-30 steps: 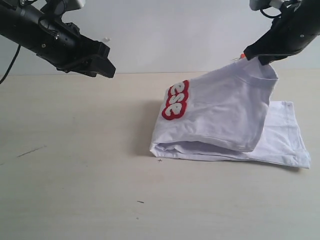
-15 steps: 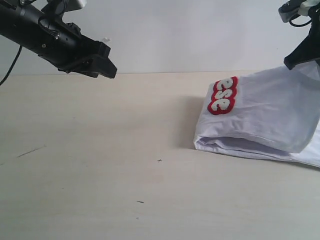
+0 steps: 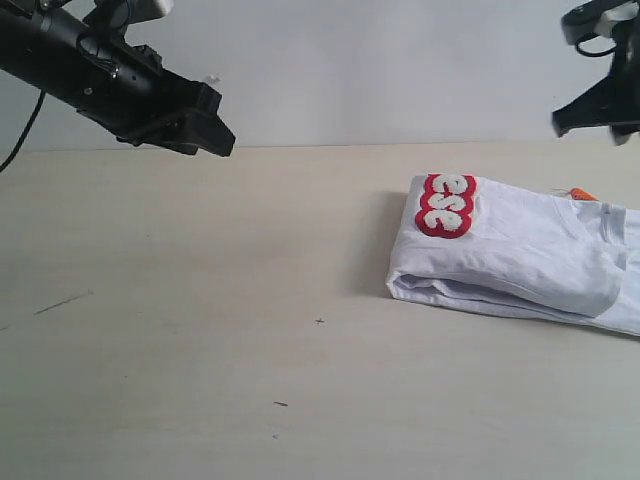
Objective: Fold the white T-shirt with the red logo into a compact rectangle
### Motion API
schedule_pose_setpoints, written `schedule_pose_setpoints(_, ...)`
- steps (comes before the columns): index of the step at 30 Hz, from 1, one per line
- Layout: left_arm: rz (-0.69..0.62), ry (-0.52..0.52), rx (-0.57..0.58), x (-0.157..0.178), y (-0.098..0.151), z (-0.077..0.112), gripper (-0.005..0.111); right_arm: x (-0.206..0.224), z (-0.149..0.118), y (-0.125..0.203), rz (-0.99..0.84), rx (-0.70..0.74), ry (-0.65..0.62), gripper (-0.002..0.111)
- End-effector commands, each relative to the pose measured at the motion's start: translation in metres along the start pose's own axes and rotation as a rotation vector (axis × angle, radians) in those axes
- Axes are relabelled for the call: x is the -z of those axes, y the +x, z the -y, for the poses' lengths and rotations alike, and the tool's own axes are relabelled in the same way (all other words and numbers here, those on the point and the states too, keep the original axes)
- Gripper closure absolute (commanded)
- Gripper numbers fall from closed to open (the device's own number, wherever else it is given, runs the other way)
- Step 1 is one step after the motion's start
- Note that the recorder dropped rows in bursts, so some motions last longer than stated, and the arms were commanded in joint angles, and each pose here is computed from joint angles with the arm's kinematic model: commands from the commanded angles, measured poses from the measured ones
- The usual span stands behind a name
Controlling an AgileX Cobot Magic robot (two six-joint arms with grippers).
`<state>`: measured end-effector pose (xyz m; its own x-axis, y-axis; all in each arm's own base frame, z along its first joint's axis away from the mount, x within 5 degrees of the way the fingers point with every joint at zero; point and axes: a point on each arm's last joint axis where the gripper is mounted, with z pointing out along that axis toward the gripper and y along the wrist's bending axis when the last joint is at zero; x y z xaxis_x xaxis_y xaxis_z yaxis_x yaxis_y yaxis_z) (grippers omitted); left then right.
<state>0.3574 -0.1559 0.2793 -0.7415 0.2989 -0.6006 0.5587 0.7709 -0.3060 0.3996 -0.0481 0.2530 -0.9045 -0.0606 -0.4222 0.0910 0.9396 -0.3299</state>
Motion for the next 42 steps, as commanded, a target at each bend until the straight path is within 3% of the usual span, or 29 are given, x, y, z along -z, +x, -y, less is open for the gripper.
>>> schedule_pose_setpoints(1,-0.008,0.013,-0.058,0.007,0.002,0.003,0.065,-0.014,-0.038,-0.002,0.01,0.107,-0.348,0.1)
schedule_pose_setpoints(3,0.0,0.006,-0.059,0.01,0.005,0.004,0.081,-0.026,-0.043,0.001,-0.019,0.107,-0.362,0.108)
schedule_pose_setpoints(5,0.006,0.001,-0.061,0.014,0.009,0.006,0.103,-0.038,-0.045,0.004,-0.048,0.107,-0.338,0.108)
schedule_pose_setpoints(6,0.015,-0.008,-0.068,0.017,0.011,0.006,0.106,-0.047,-0.046,0.006,-0.071,0.107,-0.325,0.108)
schedule_pose_setpoints(14,0.076,-0.079,-0.072,0.034,0.025,0.009,0.107,-0.094,-0.074,0.019,-0.153,0.137,-0.339,0.108)
schedule_pose_setpoints(22,0.122,-0.102,-0.062,0.049,0.029,0.014,0.107,-0.123,-0.15,0.037,-0.184,0.286,-0.401,0.108)
schedule_pose_setpoints(33,0.187,-0.126,-0.06,0.064,0.025,0.019,0.107,-0.078,-0.233,0.047,-0.113,0.532,-0.511,0.108)
schedule_pose_setpoints(38,0.199,-0.121,-0.076,0.076,0.025,0.025,0.107,-0.061,-0.261,0.055,-0.097,0.564,-0.557,0.108)
schedule_pose_setpoints(42,0.241,-0.138,-0.102,0.094,0.029,0.033,0.107,-0.048,-0.262,0.048,-0.06,0.487,-0.56,0.108)
